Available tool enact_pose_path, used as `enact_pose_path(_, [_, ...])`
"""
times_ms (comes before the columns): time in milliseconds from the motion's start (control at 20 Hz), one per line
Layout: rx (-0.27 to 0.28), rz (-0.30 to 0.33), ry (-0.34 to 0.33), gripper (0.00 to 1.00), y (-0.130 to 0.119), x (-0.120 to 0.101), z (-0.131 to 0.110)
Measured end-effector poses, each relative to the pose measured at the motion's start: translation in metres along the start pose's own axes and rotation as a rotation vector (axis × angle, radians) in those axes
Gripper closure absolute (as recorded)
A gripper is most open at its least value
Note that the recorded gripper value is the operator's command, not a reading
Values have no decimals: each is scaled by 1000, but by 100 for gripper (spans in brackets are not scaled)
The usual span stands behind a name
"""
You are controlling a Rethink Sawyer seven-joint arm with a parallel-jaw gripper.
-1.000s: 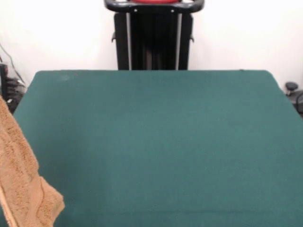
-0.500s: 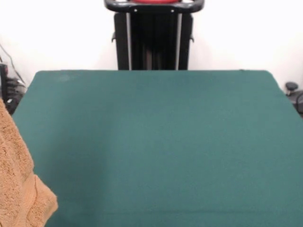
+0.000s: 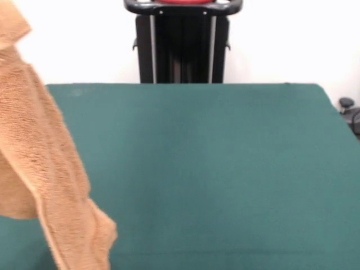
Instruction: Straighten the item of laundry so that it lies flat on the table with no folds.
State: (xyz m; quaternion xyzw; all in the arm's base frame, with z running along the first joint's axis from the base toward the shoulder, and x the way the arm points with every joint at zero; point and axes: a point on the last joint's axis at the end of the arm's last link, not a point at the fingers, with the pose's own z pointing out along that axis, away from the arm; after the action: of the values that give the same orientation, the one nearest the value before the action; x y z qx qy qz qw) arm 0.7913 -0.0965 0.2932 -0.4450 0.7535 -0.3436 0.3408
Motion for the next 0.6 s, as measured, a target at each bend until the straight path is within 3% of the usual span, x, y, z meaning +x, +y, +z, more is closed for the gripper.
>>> enact_pose_path(250, [27, -64, -10, 100, 16, -19, -4])
enact_pose_path(600, [37, -64, 12, 100, 39, -25, -7])
